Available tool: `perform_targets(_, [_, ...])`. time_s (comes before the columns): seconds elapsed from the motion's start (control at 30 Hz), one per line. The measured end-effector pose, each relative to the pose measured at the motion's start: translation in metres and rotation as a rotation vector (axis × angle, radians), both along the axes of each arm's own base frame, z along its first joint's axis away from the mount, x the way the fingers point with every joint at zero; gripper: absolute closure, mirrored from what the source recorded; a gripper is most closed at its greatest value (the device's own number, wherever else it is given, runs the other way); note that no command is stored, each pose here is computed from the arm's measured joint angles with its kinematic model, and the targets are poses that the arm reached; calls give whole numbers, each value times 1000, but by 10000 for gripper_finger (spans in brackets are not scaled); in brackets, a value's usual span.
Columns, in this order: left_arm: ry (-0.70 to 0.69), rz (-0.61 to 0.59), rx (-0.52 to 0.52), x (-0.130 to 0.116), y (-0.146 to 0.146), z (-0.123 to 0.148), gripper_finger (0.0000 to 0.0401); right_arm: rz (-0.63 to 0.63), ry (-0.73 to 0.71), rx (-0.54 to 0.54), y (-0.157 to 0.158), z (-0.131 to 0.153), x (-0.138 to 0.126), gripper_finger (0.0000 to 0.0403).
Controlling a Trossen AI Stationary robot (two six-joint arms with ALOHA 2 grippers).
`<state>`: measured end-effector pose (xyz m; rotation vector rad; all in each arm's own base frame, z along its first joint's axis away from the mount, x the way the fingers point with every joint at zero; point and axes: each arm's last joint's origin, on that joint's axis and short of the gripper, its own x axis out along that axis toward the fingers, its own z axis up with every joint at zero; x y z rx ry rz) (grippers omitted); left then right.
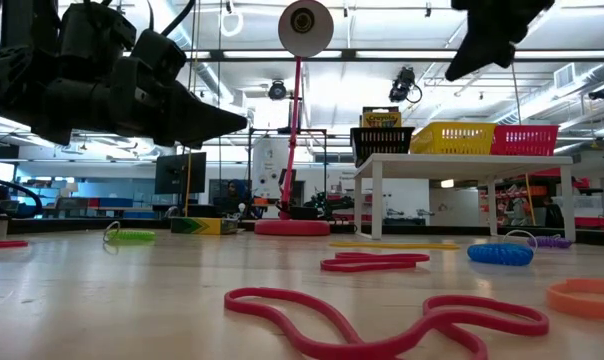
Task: Pick & Place Office Desk Supplies
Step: Put the top right red rubber band into the yellow bin
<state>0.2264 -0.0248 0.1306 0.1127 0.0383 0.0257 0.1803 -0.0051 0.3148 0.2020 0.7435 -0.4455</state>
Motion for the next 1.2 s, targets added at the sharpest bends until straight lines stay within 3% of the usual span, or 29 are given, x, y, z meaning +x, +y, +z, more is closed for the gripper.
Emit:
perform_targets(0.33, [28, 1, -7, 0, 0, -3, 389, 229, 46, -40, 114, -54, 44, 366])
perform_targets(0.5, [33, 1, -6, 0, 0, -3, 389, 290, 60, -21, 152, -93, 70, 332])
perform_targets(0.7, [41, 1, -5, 0, 0, -4, 389, 318, 82, 31, 167, -138, 100, 257])
perform_targets(0.93, [48, 1, -6, 0, 0, -5, 389, 283, 89, 32, 166, -170, 118, 170])
perform_targets(1.2, [51, 1, -7, 0, 0, -5, 389, 269, 125, 6, 159, -194, 129, 142])
